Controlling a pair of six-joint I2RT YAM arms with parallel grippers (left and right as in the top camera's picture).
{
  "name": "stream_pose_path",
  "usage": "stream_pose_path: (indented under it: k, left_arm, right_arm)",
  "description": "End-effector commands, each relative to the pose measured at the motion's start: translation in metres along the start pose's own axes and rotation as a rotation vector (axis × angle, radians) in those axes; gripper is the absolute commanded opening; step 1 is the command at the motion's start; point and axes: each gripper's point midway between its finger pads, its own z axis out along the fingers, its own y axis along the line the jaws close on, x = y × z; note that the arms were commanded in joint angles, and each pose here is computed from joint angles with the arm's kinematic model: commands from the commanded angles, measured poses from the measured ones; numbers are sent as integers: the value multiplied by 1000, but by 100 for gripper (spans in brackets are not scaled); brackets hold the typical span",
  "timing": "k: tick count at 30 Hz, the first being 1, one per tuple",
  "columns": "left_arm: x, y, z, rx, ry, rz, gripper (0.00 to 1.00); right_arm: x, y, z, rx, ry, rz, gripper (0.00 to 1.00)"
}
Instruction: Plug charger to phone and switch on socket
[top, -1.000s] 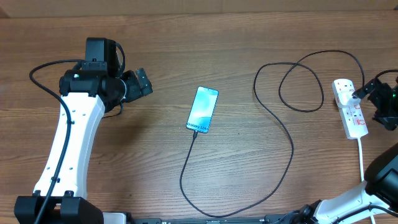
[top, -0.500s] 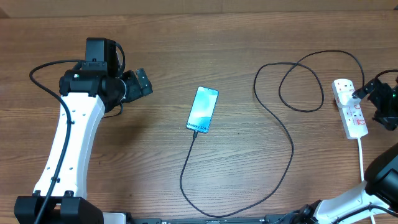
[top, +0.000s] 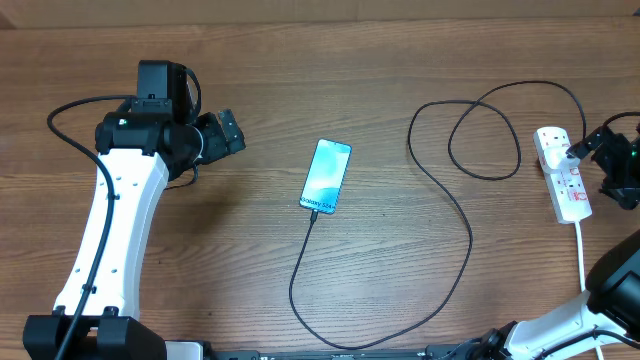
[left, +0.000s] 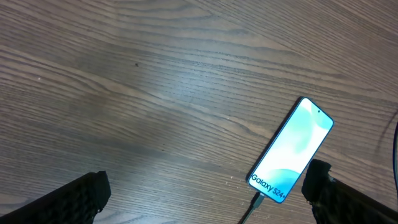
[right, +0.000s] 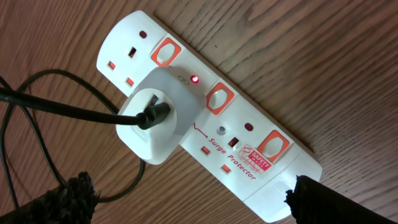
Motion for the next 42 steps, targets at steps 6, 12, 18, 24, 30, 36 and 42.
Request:
stream_pose_path:
  k: [6, 12, 18, 24, 30, 36, 42]
  left_arm:
    - [-1, -1, -7, 4, -22, 15, 100]
    - [0, 0, -6, 2, -17, 14, 100]
    - [3, 3, 6, -1, -12, 14, 100]
    - [-55, -35, 1, 134, -269, 59, 100]
    - [-135, -114, -70, 407, -730, 144, 100]
    - [-123, -138, -107, 482, -785, 184, 100]
    - [-118, -144, -159, 546, -884, 196, 100]
  right_arm:
    - [1, -1, 0, -4, 0, -1, 100]
    - [1, -1, 0, -4, 0, -2, 100]
    - [1, -1, 0, -4, 0, -1, 100]
    - [1, -1, 0, -4, 0, -2, 100]
    - [1, -1, 0, -4, 0, -2, 100]
    - [1, -1, 0, -4, 0, -1, 100]
    - [1, -1, 0, -4, 0, -1, 100]
